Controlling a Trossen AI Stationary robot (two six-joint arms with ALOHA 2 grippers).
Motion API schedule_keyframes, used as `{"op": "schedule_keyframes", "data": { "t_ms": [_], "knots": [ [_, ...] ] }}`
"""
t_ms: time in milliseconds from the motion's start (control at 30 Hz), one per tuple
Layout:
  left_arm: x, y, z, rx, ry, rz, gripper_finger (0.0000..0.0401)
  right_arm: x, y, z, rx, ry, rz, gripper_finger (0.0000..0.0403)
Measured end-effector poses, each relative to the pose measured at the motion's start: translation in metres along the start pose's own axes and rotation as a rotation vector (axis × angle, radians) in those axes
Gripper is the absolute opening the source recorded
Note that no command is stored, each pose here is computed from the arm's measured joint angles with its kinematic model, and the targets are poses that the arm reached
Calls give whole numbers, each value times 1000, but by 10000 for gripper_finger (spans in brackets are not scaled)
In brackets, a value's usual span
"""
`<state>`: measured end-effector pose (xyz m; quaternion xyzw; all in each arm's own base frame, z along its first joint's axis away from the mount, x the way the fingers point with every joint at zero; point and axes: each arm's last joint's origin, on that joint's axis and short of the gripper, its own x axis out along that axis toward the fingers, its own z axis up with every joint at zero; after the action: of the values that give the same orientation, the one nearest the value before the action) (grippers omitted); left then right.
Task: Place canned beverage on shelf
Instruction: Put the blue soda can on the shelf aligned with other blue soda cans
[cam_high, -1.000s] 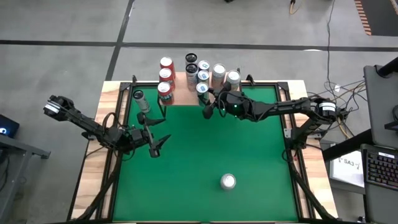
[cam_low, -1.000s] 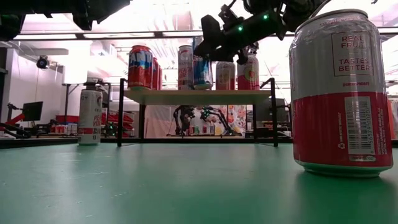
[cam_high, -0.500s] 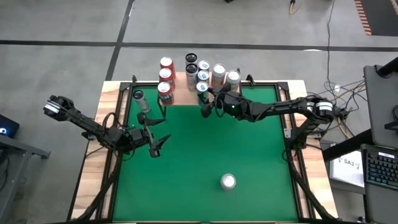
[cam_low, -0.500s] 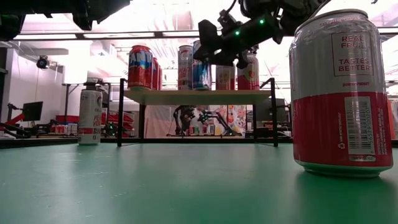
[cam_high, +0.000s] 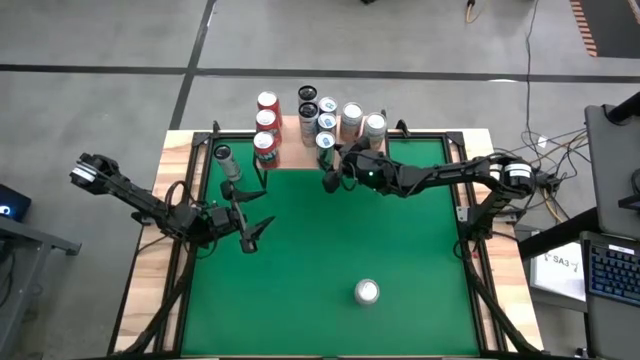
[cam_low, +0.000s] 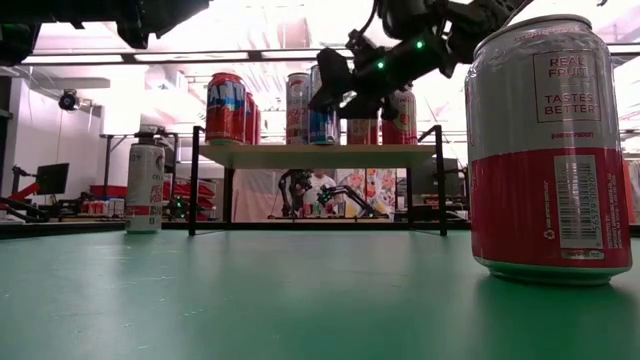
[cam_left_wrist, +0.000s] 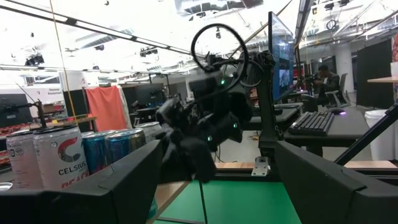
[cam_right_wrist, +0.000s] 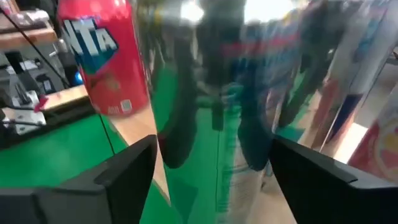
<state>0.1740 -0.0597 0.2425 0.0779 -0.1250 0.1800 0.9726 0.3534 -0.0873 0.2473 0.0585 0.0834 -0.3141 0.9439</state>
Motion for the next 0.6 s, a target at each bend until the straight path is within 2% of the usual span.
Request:
{"op": "schedule_keyframes", "data": {
  "t_ms": [167, 600],
  "knots": [
    [0, 0, -1, 4, 4, 0, 295, -2, 0, 5, 12, -24, 2, 309],
    [0, 0, -1, 4, 4, 0, 295, -26, -5, 31, 23, -51, 11, 298]
  ]
}}
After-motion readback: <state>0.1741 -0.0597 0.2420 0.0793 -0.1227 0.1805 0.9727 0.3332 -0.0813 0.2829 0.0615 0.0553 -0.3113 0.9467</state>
